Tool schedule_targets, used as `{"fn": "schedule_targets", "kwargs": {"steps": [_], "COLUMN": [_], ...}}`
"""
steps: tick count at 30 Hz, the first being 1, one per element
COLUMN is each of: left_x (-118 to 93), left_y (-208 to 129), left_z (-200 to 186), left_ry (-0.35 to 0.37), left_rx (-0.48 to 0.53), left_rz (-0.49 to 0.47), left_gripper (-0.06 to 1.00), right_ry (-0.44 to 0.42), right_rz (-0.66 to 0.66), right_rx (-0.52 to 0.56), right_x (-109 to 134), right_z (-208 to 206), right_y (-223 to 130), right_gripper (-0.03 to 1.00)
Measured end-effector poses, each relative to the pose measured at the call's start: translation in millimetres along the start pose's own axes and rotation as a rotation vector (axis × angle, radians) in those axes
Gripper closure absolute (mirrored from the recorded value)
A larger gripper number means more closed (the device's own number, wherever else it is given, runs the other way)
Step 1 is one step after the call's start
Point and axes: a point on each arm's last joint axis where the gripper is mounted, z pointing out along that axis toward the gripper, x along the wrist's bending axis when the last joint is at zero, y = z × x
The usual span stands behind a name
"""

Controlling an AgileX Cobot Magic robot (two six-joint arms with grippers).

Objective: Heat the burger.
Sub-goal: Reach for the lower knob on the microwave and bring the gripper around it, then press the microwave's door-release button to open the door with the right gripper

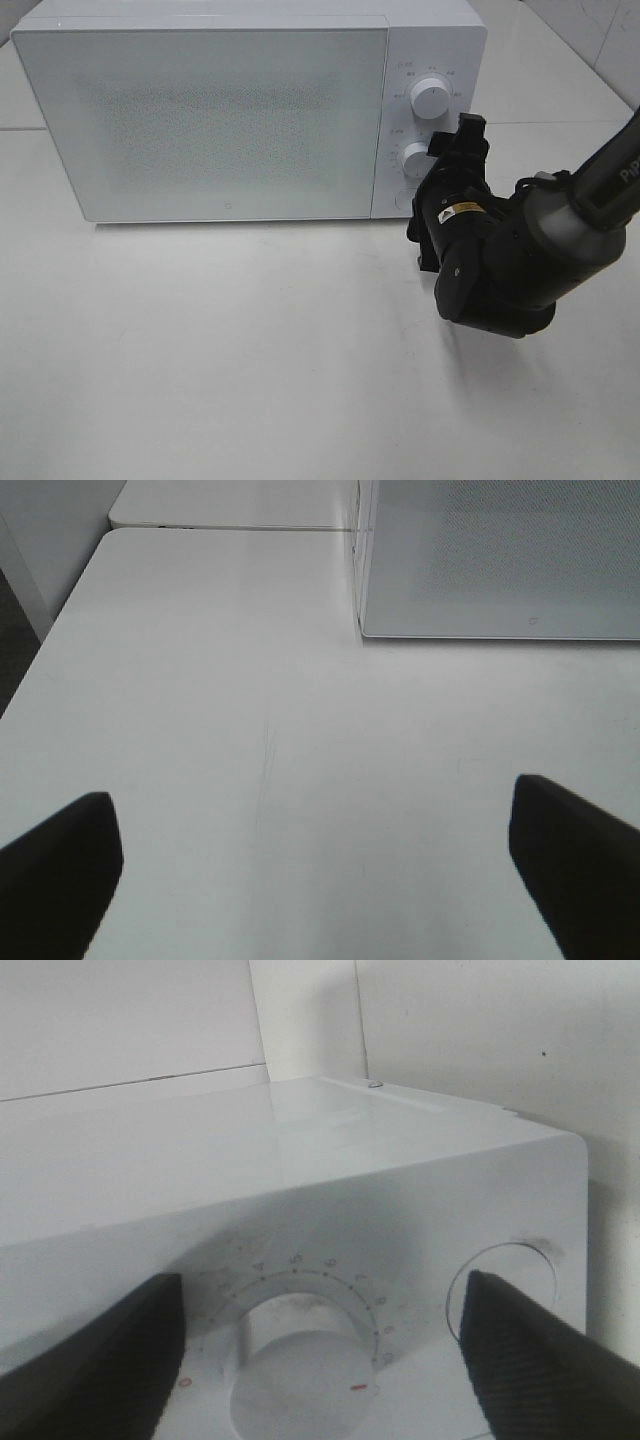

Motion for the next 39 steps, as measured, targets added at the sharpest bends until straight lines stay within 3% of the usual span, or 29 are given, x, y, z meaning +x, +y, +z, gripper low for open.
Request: {"fn": "schedule_targets", "kwargs": {"steps": [14,20,23,24,25,27,30,32,34,35,36,38,39], "left_x": [0,0,0,0,0,0,0,0,0,0,0,0,0], "left_y": [0,0,0,0,0,0,0,0,0,0,0,0,0], "left_z": [0,0,0,0,0,0,0,0,0,0,0,0,0], "left_ry": [0.0,0.0,0.0,0.0,0.0,0.0,0.0,0.0,0.0,0.0,0.0,0.0,0.0], "left_rx": [0.0,0.0,0.0,0.0,0.0,0.0,0.0,0.0,0.0,0.0,0.0,0.0,0.0], "left_rz": [0.0,0.0,0.0,0.0,0.0,0.0,0.0,0.0,0.0,0.0,0.0,0.0,0.0], "left_gripper": [-0.05,-0.05,-0.05,-0.05,-0.05,-0.05,-0.05,-0.05,-0.05,-0.05,-0.05,-0.05,-0.05], "right_ry": [0.022,-0.03,-0.082,-0.129,-0.129,-0.184,-0.197,-0.273,-0.29,-0.312,-0.312,-0.352,-0.352], "right_rz": [-0.172,-0.33,-0.462,-0.566,-0.566,-0.749,-0.801,-1.072,-1.131,-1.231,-1.231,-1.369,-1.369], "right_rx": [0.162,0.246,0.289,0.32,0.32,0.382,0.399,0.517,0.552,0.622,0.622,0.759,0.759], "right_x": [14,19,23,26,26,35,38,46,48,52,52,53,53], "right_z": [-30,-50,-59,-63,-63,-69,-70,-71,-71,-70,-70,-72,-72], "right_y": [7,11,12,14,14,16,18,22,23,23,23,20,20], "right_gripper": [0.2,0.2,0.2,0.2,0.2,0.2,0.2,0.2,0.2,0.2,0.2,0.2,0.2]}}
